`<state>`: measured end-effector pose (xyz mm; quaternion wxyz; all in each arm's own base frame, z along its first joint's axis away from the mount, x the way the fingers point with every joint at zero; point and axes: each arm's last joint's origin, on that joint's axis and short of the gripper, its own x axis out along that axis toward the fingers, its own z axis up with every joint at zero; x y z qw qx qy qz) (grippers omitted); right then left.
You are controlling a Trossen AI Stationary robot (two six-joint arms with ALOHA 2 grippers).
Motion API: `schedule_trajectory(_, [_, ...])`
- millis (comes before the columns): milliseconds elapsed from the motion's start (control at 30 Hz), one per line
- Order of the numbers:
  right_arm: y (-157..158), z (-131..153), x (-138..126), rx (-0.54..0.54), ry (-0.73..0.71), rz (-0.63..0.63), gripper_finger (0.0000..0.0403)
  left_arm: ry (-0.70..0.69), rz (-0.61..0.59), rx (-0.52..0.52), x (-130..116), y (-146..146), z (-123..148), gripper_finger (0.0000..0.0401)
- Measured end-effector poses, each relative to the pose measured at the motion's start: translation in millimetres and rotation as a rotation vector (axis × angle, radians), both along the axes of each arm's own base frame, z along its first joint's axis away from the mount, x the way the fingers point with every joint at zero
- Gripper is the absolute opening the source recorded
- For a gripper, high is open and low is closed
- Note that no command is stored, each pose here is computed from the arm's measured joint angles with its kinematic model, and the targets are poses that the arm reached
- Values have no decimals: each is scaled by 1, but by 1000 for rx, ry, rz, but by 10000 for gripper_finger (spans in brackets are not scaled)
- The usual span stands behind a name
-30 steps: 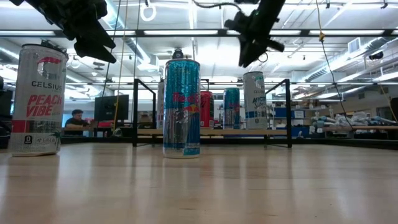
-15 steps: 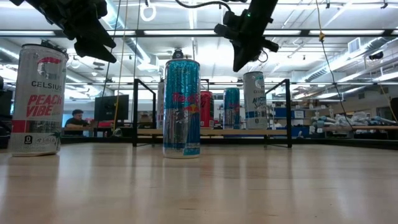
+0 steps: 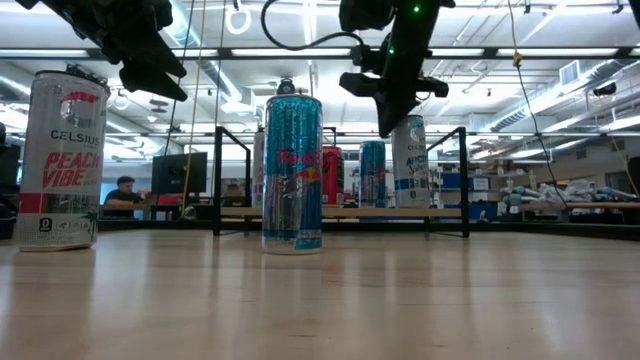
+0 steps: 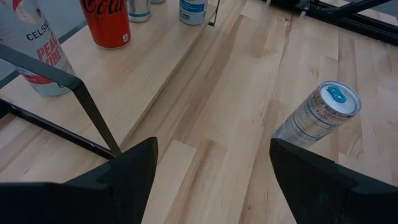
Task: Place canned beverage on shelf
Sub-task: Put the white blue soda can on the shelf aligned with the other white blue soda can, then put the blue soda can on the shelf aligned with the other blue soda can
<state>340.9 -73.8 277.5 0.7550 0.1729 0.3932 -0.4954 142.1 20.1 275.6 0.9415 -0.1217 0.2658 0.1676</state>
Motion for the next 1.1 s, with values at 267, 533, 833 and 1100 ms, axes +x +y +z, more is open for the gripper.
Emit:
schedule_trajectory(267, [-4,-2,-9,0,45,-79,5,0,0,0,0,0,0,311])
schedule_trajectory(533, [-8,-3,-14,3,71,-118,5,0,0,0,0,0,0,311])
schedule_trajectory(833, [-10,-2,-14,6,96,-81,6,0,0,0,0,0,0,311])
schedule_trajectory(1100, [7,24,-15,7,0,108,16,3,-6,9,0,0,0,311])
